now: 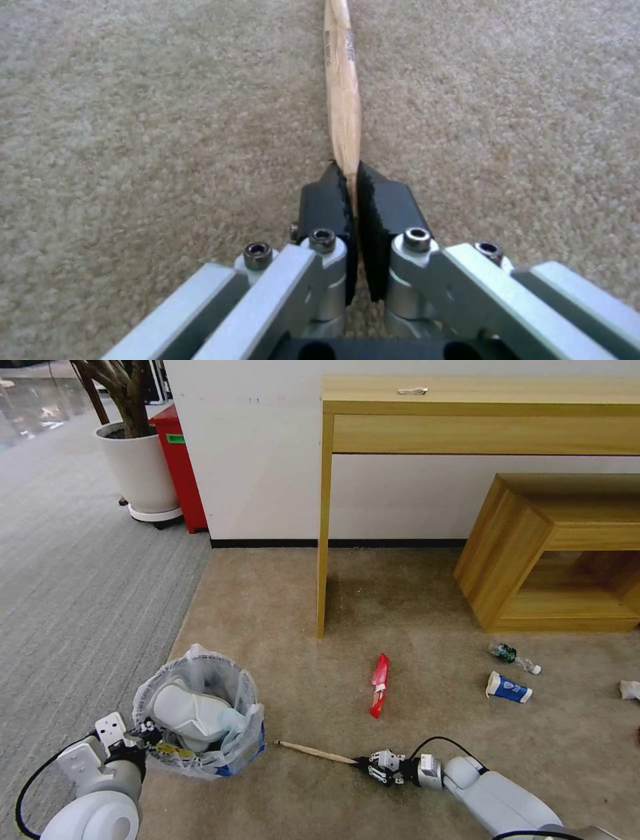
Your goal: Pick up the trash bin and place the garbage on the floor into it.
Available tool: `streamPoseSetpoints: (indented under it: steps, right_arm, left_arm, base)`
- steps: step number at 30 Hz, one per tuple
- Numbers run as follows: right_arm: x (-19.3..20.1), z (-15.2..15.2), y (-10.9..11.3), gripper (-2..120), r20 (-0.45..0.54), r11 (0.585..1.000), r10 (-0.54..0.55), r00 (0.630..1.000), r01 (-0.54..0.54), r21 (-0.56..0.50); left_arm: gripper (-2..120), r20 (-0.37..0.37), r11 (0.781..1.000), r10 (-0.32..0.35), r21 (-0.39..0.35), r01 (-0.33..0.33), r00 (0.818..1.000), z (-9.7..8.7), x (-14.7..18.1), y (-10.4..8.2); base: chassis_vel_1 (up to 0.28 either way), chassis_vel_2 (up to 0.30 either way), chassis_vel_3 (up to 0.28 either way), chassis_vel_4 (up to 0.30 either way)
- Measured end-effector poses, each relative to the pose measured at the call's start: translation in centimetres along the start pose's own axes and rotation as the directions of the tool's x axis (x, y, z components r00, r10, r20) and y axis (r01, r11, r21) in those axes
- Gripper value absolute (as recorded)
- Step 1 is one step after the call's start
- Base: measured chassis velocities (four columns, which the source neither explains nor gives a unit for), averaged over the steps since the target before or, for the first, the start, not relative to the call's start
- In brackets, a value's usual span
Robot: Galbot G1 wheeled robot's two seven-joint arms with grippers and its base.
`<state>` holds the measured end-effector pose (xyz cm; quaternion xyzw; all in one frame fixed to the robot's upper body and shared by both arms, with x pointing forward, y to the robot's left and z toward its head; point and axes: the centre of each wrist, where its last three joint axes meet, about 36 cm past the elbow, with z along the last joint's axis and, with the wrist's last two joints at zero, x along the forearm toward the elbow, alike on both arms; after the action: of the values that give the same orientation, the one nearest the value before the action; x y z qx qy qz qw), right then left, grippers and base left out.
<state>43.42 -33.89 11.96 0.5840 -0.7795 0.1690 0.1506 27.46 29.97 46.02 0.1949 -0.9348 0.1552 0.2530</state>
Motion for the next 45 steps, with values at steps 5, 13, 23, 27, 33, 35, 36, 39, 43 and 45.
streamPoseSetpoints:
  steps: [5, 13, 23, 27, 33, 35, 36, 39, 43, 45]
  right_arm:
    - [-0.1, 0.1, 0.1, 0, 0.004, 1.0, -0.002, 1.0, 0.002, -0.001]
    - [0.6, -0.2, 0.0, 0, 0.036, 1.0, 0.023, 0.999, -0.023, -0.008]
    - [4.2, -0.7, 0.3, 0, 0.089, 0.989, 0.141, 0.986, -0.137, -0.047]
    - [5.4, -0.8, 0.5, 0, 0.092, 0.986, 0.164, 0.982, -0.16, -0.049]
    - [6.5, -1.0, 0.6, 0, 0.104, 0.981, 0.191, 0.976, -0.186, -0.054]
    - [7.0, -1.2, 0.6, 0, 0.113, 0.978, 0.205, 0.972, -0.2, -0.057]
    - [7.2, -1.2, 0.6, 0, 0.116, 0.977, 0.211, 0.971, -0.205, -0.058]
    - [7.9, -1.5, 0.5, 0, 0.128, 0.972, 0.235, 0.964, -0.229, -0.061]
    - [8.9, -2.0, 0.1, 0, 0.152, 0.961, 0.276, 0.949, -0.269, -0.067]
    - [9.1, -2.1, 0.1, 0, 0.156, 0.959, 0.283, 0.947, -0.275, -0.068]
  left_arm:
    - [0, -0.001, 1.0, 0.002, 0.001, -0.002, 1.0, 0.1, 0.0, -0.1]
    - [0, -0.012, 1.0, -0.002, -0.006, 0.002, 1.0, 0.3, -0.4, 0.0]
    - [0, -0.031, 1.0, -0.002, -0.019, 0.001, 1.0, 1.0, -1.0, -0.2]
    - [0, -0.033, 1.0, 0.0, -0.021, -0.001, 0.999, 1.1, -1.1, -0.2]
    - [0, -0.034, 1.0, 0.002, -0.023, -0.003, 0.999, 1.2, -1.1, -0.3]
    - [0, -0.035, 1.0, 0.001, -0.026, -0.002, 0.999, 1.2, -1.0, -0.2]
    - [0, -0.036, 1.0, 0.0, -0.027, -0.001, 0.999, 1.2, -1.0, -0.2]
    - [0, -0.041, 1.0, -0.002, -0.031, 0.001, 0.999, 1.4, -1.0, -0.2]
    - [0, -0.048, 0.999, -0.001, -0.034, -0.001, 0.999, 1.6, -1.2, -0.3]
    - [0, -0.049, 0.999, 0.0, -0.035, -0.001, 0.999, 1.7, -1.2, -0.3]
  base:
    - [0.0, 0.0, 0.0, 0.0]
    - [0.0, 0.0, 0.0, 0.0]
    - [0.0, 0.0, 0.0, 0.0]
    - [0.0, 0.0, 0.0, 0.0]
    - [0.0, 0.0, 0.0, 0.0]
    - [0.0, 0.0, 0.0, 0.0]
    - [0.0, 0.0, 0.0, 0.0]
    - [0.0, 0.0, 0.0, 0.0]
    - [0.0, 0.0, 0.0, 0.0]
    - [0.0, 0.0, 0.0, 0.0]
